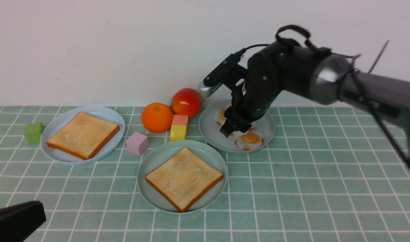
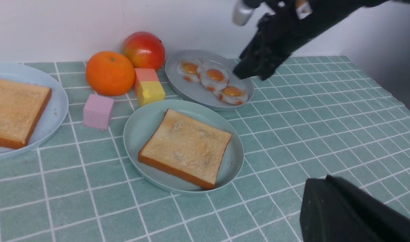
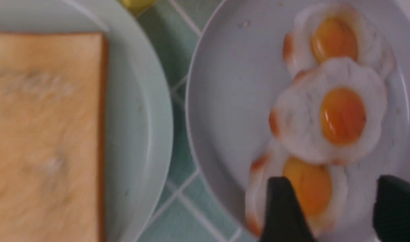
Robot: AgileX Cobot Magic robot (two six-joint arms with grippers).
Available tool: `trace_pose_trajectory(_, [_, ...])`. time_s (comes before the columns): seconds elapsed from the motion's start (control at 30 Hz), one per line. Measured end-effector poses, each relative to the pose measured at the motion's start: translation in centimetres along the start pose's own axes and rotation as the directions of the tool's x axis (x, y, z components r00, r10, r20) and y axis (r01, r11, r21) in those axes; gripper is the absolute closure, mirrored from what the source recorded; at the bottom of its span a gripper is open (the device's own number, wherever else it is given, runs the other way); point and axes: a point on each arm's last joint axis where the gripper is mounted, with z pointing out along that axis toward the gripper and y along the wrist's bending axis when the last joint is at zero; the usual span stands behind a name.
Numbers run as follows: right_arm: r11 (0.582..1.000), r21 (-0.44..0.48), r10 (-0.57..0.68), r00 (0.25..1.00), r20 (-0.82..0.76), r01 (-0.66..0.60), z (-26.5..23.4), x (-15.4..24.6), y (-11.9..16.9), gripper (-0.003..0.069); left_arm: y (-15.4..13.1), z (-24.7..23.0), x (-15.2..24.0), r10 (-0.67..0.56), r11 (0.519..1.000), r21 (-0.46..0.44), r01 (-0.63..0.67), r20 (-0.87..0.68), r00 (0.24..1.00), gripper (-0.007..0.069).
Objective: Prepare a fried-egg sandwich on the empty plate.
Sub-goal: Use the right arm to grab a fried egg
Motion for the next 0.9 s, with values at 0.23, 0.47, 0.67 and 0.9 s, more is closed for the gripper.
trace_pose_trajectory(0.23, [1.0,0.015,-0.021,1.0,-0.014,0.021,3.9,-0.4,0.2,0.0159,0.0,0.0,0.0,0.001,1.0,0.0,-0.001,0.001,1.0,0.0638])
trace_pose_trajectory(0.47, [0.997,0.076,-0.019,0.999,-0.03,0.021,5.6,-0.2,-0.1,0.0151,0.0,0.0,0.0,0.004,1.0,-0.004,-0.004,-0.004,1.0,0.0638])
trace_pose_trajectory(0.67, [0.994,0.108,-0.027,0.999,-0.032,0.031,6.3,0.0,-0.3,0.0151,0.1,0.0,0.1,0.004,1.0,-0.006,-0.004,-0.009,1.0,0.0638])
trace_pose_trajectory(0.9, [0.994,0.113,-0.003,1.0,-0.02,0.006,6.6,0.0,-0.2,0.0151,0.0,0.0,0.1,-0.005,1.0,-0.003,0.005,-0.012,1.0,0.0638])
